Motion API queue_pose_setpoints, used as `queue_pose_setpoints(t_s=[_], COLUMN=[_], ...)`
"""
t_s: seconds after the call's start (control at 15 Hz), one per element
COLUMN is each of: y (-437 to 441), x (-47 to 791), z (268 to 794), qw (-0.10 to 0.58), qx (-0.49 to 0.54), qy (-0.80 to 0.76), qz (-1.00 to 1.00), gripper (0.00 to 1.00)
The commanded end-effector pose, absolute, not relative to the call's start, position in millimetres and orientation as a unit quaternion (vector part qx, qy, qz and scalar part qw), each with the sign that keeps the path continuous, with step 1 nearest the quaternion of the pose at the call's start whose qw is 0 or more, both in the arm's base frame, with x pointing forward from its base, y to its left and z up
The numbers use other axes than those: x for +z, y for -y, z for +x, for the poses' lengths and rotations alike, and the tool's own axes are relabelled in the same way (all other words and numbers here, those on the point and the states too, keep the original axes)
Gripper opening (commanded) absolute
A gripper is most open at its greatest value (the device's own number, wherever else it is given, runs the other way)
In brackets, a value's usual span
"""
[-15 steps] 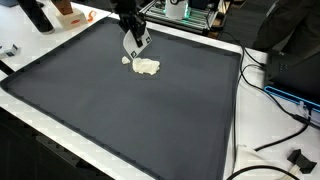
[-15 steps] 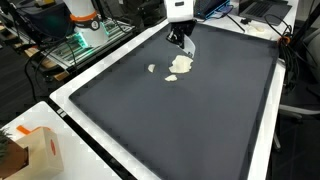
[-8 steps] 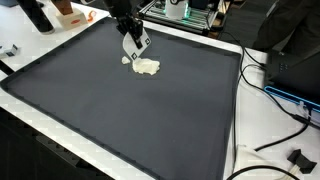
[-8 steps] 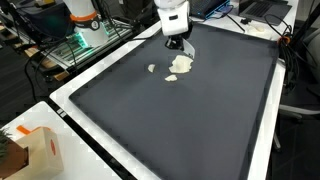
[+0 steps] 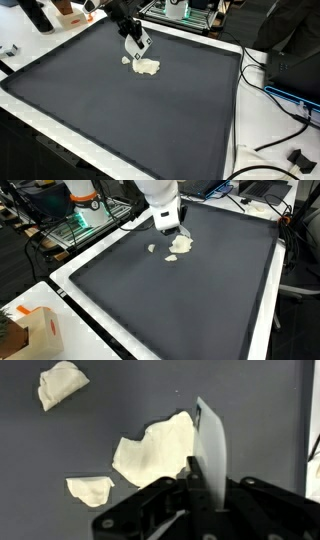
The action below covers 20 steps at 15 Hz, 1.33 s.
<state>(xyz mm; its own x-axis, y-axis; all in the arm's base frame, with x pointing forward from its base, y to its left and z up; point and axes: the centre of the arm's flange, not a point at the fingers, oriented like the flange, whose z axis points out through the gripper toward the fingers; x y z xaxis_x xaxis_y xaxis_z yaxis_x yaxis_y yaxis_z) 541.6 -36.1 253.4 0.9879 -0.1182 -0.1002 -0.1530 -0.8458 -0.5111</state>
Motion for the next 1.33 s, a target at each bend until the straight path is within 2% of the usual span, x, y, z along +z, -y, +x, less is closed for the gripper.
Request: queue_pose_setpoints(t_s=[0.0,0.6,1.27], y=[51,68,72], x=[240,214,202], z=[538,538,544], qw=[0.310,0.359,0.360], qx=[0.039,0.061,0.091], qy=[-0.072,-0.096,-0.151], qz=[-0.947,-0.926,-0.916], gripper=[0.01,0.01,0.01])
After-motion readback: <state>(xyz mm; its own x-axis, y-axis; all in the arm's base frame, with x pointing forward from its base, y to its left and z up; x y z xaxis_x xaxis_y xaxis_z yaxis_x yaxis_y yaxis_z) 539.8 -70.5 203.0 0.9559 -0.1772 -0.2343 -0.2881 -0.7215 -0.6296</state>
